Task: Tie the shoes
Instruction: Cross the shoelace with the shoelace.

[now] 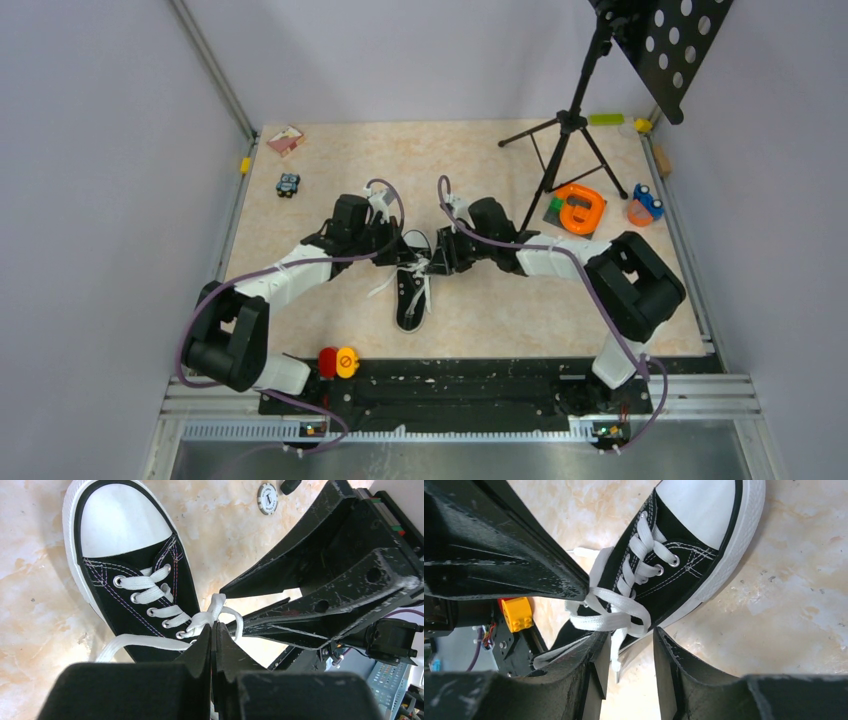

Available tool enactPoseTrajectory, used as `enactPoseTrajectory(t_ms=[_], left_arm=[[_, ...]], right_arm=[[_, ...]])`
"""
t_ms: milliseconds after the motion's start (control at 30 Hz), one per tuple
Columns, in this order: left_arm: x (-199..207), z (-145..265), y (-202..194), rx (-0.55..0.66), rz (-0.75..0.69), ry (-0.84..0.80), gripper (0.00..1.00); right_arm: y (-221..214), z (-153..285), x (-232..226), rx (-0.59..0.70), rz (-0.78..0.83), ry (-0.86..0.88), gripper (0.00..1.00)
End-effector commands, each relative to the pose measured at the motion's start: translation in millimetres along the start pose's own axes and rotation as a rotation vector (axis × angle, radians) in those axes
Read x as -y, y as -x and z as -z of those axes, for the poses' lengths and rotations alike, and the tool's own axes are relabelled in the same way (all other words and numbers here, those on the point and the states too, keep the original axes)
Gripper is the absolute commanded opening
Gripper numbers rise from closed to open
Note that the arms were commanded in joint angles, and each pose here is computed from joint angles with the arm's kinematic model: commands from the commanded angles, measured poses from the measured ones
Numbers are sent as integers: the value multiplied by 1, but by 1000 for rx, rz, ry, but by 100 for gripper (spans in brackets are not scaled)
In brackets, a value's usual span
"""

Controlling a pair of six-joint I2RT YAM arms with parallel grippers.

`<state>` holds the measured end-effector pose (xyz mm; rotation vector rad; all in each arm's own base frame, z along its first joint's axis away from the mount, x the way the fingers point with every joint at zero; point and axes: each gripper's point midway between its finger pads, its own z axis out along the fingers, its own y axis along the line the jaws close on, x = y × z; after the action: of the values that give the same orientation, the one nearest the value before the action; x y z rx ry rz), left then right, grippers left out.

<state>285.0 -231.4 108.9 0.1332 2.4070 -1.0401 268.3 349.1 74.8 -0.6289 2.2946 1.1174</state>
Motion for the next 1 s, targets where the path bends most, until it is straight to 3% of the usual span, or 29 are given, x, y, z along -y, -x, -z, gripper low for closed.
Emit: enactPoseTrajectory(t_ms=[0, 233, 467, 800, 967], left_arm=[[20, 7, 22, 62, -70, -60, 0], [27, 5, 23, 36, -91, -103, 0], [26, 2, 19, -1, -98, -106, 0], [24, 0, 18, -13, -94, -102, 0], [24, 0, 18, -13, -94, -102, 0]], right_arm=[[26, 14, -21, 73, 77, 55, 39], [33, 31, -30, 99, 93, 131, 40], [41, 45, -6, 201, 7, 102, 39], [29, 36, 1, 144, 21, 115, 40], [29, 29, -9, 128, 106, 148, 43]])
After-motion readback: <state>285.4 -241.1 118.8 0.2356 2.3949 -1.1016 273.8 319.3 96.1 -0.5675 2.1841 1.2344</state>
